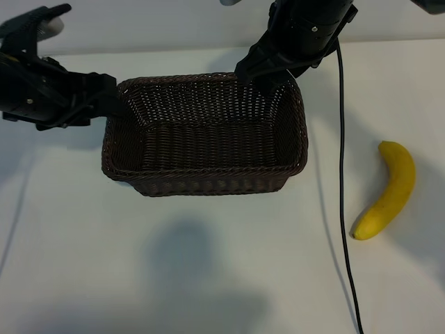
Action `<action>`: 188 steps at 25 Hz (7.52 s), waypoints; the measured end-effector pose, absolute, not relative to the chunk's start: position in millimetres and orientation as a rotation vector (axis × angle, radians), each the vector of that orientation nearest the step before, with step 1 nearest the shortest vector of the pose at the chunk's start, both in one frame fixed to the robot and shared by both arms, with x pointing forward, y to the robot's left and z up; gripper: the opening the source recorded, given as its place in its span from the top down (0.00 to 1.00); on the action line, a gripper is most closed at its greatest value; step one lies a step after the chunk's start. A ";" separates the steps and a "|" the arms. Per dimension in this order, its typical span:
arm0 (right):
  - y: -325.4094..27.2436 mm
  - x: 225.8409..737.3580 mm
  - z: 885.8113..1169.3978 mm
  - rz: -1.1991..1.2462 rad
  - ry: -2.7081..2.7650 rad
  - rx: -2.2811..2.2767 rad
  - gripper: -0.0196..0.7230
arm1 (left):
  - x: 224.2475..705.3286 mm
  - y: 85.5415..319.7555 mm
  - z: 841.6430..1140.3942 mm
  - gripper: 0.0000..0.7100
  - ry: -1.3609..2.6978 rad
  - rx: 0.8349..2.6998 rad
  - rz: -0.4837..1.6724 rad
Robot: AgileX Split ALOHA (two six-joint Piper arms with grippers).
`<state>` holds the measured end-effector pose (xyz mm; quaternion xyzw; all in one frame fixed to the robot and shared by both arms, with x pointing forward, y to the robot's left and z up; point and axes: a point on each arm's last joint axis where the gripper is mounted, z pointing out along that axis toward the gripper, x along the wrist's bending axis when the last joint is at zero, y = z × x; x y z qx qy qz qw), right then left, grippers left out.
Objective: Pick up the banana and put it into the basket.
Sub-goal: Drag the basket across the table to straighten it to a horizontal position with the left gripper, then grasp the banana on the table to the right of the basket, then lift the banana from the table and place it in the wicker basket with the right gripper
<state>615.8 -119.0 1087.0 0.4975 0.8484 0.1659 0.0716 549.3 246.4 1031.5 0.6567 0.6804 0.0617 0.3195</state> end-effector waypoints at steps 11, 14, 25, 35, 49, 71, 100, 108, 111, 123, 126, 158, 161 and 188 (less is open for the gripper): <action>-119.0 615.8 1087.0 0.499 2.548 1.500 0.28 | 530.3 260.5 1055.7 0.17 1.849 1.751 0.322; -118.9 615.8 1087.0 0.500 2.549 1.501 0.28 | 525.9 261.4 1063.2 0.17 1.841 1.732 0.342; -118.3 615.5 1087.0 0.507 2.551 1.506 0.28 | 514.5 263.1 1074.1 0.17 1.832 1.747 0.356; -117.2 615.0 1087.2 0.522 2.557 1.515 0.28 | 512.6 263.4 1077.0 0.17 1.806 1.766 0.375; -134.0 621.3 1089.4 0.352 2.389 1.530 0.28 | 512.6 263.4 1077.0 0.17 1.806 1.767 0.374; -194.8 601.4 1122.8 0.346 2.153 1.705 0.28 | 517.0 255.9 1077.3 0.17 1.712 1.765 0.331; -237.1 595.5 1034.1 0.145 2.039 1.956 0.22 | 526.7 245.4 1064.3 0.17 1.672 1.760 0.196; -260.6 579.2 987.7 0.065 2.023 2.057 0.22 | 526.7 245.4 1064.3 0.17 1.665 1.767 0.199; -262.6 577.0 981.3 0.069 2.016 2.067 0.22 | 526.7 245.5 1064.3 0.17 1.663 1.770 0.201; -263.8 555.2 942.7 0.085 1.963 2.159 0.22 | 526.7 245.5 1064.3 0.17 1.659 1.774 0.203; -263.4 553.8 938.8 0.114 1.926 2.187 0.22 | 526.7 245.5 1064.3 0.17 1.659 1.774 0.203; -264.3 540.4 913.4 0.187 1.835 2.252 0.22 | 526.3 245.4 1064.0 0.17 1.657 1.781 0.199; -264.1 540.6 904.6 0.156 1.847 2.262 0.22 | 526.2 245.3 1064.0 0.17 1.657 1.782 0.198; -264.0 550.6 919.4 0.123 1.926 2.181 0.42 | 526.1 245.3 1063.9 0.17 1.638 1.802 0.207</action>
